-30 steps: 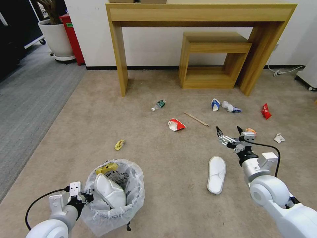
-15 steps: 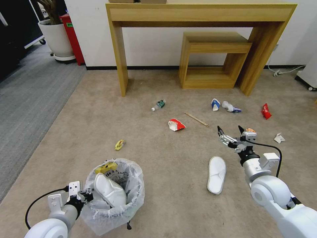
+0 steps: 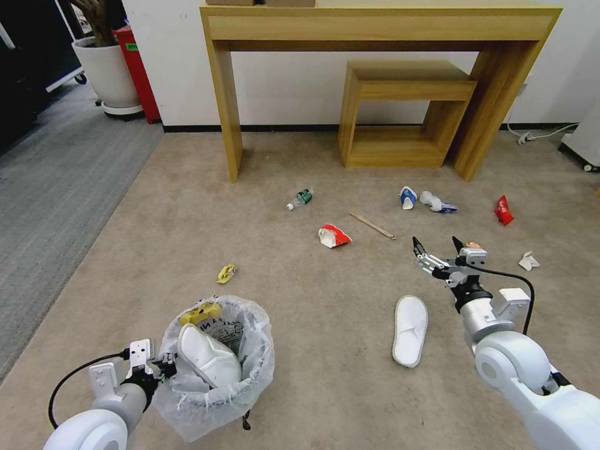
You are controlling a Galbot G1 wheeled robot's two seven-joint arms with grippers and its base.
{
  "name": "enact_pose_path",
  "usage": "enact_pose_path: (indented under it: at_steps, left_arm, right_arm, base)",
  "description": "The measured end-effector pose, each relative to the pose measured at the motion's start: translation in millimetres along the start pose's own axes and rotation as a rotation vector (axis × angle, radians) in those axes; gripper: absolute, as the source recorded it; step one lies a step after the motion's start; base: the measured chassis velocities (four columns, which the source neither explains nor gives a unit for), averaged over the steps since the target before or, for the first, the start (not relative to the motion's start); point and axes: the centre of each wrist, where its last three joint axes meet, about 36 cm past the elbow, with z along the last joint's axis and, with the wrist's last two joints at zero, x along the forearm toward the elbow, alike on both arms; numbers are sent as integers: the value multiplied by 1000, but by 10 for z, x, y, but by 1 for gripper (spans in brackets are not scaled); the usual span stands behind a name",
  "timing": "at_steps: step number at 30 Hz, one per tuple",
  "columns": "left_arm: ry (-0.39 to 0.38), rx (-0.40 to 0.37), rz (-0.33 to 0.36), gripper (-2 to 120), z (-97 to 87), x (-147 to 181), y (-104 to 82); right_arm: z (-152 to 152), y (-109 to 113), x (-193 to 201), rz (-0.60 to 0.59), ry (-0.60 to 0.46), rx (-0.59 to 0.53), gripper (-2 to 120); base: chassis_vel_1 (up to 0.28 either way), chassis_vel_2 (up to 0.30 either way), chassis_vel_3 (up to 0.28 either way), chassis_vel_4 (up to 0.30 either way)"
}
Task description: Pick up the trash bin and place the garbage on the floor into it.
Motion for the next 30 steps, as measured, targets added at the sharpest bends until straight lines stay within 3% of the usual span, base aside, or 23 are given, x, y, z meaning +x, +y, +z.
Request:
enact_pose_path:
  at_steps: [30]
  left_arm:
    - [0, 0, 3, 1, 27, -60, -5]
  right_arm:
    - [67, -28, 10, 10, -2, 8, 100]
  base:
    - [0, 0, 0, 0]
